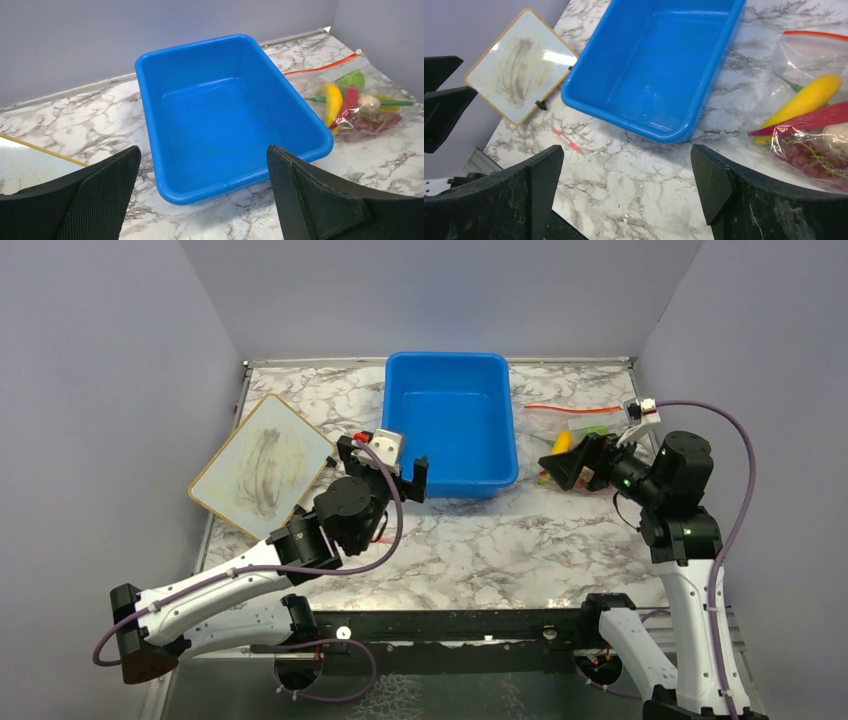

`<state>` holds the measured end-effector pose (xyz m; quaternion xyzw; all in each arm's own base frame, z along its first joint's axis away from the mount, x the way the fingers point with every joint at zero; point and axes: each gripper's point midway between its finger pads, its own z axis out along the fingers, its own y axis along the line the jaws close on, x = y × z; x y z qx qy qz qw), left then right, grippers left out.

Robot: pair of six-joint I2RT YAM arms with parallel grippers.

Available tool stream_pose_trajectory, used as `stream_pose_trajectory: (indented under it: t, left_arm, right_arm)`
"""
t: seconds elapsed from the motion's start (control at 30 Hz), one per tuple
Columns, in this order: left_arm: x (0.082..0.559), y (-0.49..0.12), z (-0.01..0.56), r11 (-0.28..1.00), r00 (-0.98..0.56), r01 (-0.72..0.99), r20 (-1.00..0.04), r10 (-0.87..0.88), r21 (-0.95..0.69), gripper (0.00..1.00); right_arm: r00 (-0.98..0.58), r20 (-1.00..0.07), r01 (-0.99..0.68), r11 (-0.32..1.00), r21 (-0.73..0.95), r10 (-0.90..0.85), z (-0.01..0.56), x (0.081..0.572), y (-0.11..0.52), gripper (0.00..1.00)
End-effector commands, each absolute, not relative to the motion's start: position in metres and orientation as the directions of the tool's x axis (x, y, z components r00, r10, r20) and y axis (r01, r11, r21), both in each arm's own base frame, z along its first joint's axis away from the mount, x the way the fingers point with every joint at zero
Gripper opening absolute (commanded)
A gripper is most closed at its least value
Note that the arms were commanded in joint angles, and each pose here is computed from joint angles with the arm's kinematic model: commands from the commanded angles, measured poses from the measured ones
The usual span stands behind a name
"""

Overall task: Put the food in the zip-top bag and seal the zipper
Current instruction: Reset both arms

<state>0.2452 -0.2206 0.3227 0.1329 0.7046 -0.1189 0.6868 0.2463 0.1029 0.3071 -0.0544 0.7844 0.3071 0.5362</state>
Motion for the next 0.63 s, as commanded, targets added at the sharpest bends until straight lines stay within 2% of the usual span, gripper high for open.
stream_pose_trajectory:
  t: [0.0, 0.2, 0.6]
  left_arm:
    - [0.238, -0.203, 0.344, 0.944, -0.036, 0.318, -0.996, -0.078, -0.086, 0.99]
    - [0.227, -0.187, 0.349, 0.933, -0.030, 0.336, -0.992, -0.124, -0.127, 0.99]
    - [0.229, -0.177, 0.338, 0.954, -0.049, 0.280, -0.994, -0.098, -0.108, 0.99]
  right_arm:
    - [-0.402, -0.894, -0.494, 0.775, 0.394, 0.199, 0.332, 0.226, 0.114, 1.00]
    - [-0.417, -0.882, -0.522, 0.737, 0.430, 0.220, 0.336, 0.213, 0.122, 1.00]
    - [-0.438, -0.868, -0.527, 0.717, 0.457, 0.232, 0.329, 0.207, 0.126, 1.00]
